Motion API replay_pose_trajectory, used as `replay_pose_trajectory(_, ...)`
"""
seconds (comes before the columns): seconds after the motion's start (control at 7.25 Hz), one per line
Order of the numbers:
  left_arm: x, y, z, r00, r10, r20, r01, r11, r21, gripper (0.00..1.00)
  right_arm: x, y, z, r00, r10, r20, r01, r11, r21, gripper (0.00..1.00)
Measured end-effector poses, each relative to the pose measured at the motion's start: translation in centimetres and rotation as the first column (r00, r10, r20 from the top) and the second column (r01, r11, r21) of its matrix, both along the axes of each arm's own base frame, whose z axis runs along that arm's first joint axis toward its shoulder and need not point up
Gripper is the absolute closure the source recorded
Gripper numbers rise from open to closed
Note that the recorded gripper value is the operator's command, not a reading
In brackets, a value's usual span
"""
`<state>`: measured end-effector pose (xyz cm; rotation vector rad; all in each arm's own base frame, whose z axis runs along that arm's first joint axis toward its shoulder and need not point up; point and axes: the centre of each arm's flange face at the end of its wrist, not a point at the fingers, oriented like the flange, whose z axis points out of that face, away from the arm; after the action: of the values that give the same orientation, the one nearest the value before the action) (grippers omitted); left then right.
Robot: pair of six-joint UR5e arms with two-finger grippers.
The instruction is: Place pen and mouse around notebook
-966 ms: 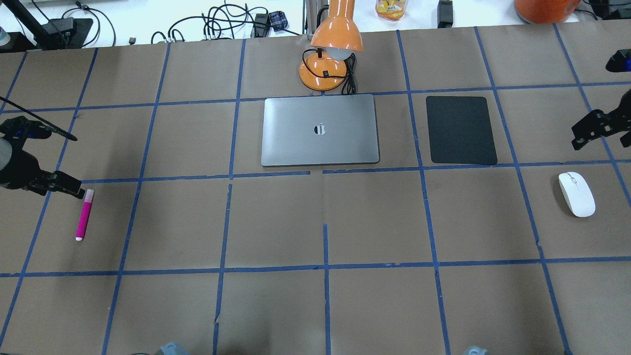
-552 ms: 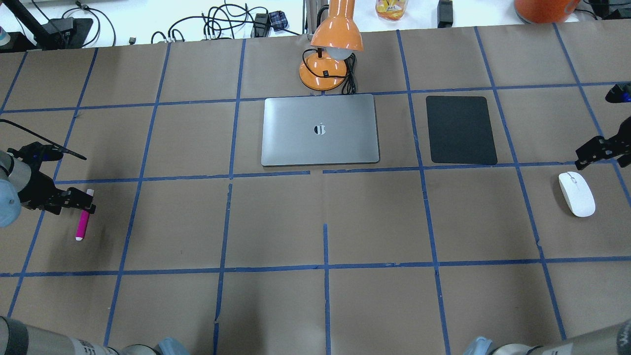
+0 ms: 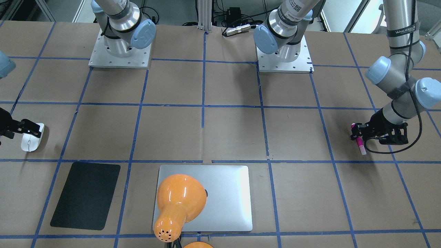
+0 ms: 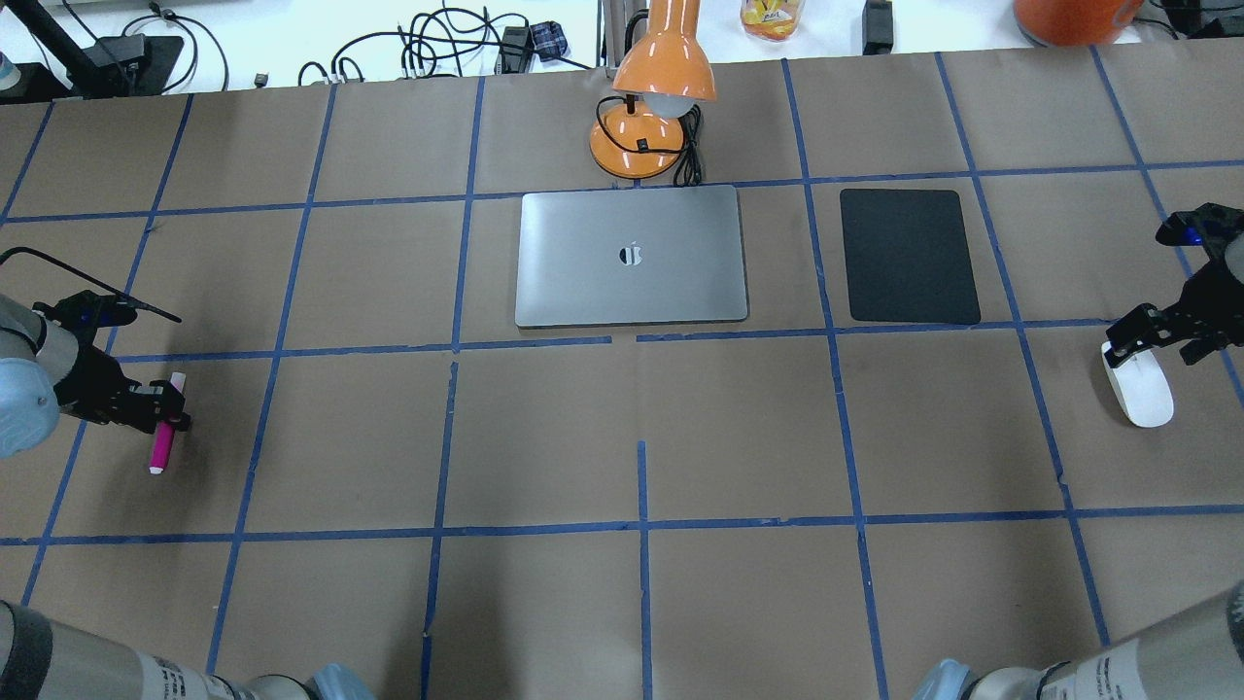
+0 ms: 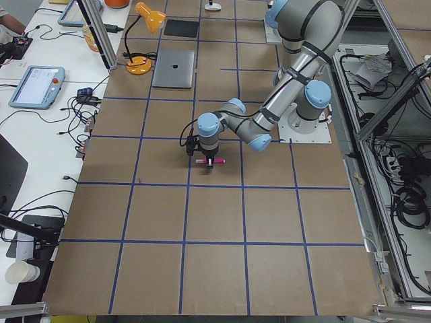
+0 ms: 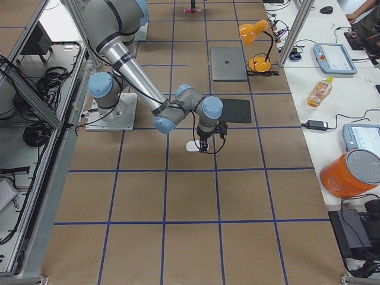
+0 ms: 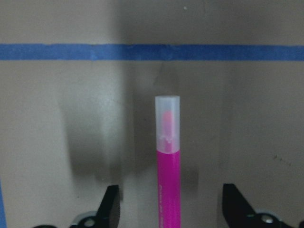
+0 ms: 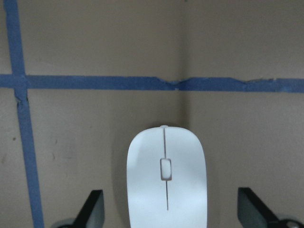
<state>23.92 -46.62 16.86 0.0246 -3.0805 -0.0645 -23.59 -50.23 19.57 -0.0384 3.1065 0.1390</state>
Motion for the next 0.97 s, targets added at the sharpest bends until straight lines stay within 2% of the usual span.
replay_pose_trajectory(0.28,0.0,0.0,0.4,1.0,0.019,0.004,-0.019,1.0,0.0,1.0,-0.3,-0.3,-1.7,1.0,-0.004,-0.003,0.004,1.0,0.008,0.0)
replay_pose_trajectory(0.55,-0.1,0.0,1.6,0.996,0.087,0.006,-0.087,0.996,0.004,1.0,0.2,-0.1,-2.4,1.0,-0.003,0.009,0.002,1.0,0.026,0.01)
replay_pose_trajectory(0.69,-0.7,-0.3,3.0,0.986,0.163,-0.022,-0.163,0.986,0.022,1.0,0.5,0.2,-2.8,1.0,-0.002,0.014,0.002,0.999,0.035,0.11)
replay_pose_trajectory(0.97,-5.8,-2.6,8.2,0.941,0.332,-0.062,-0.326,0.941,0.09,1.0,0.8,0.5,-3.0,1.0,-0.002,0.016,0.002,0.999,0.041,0.28)
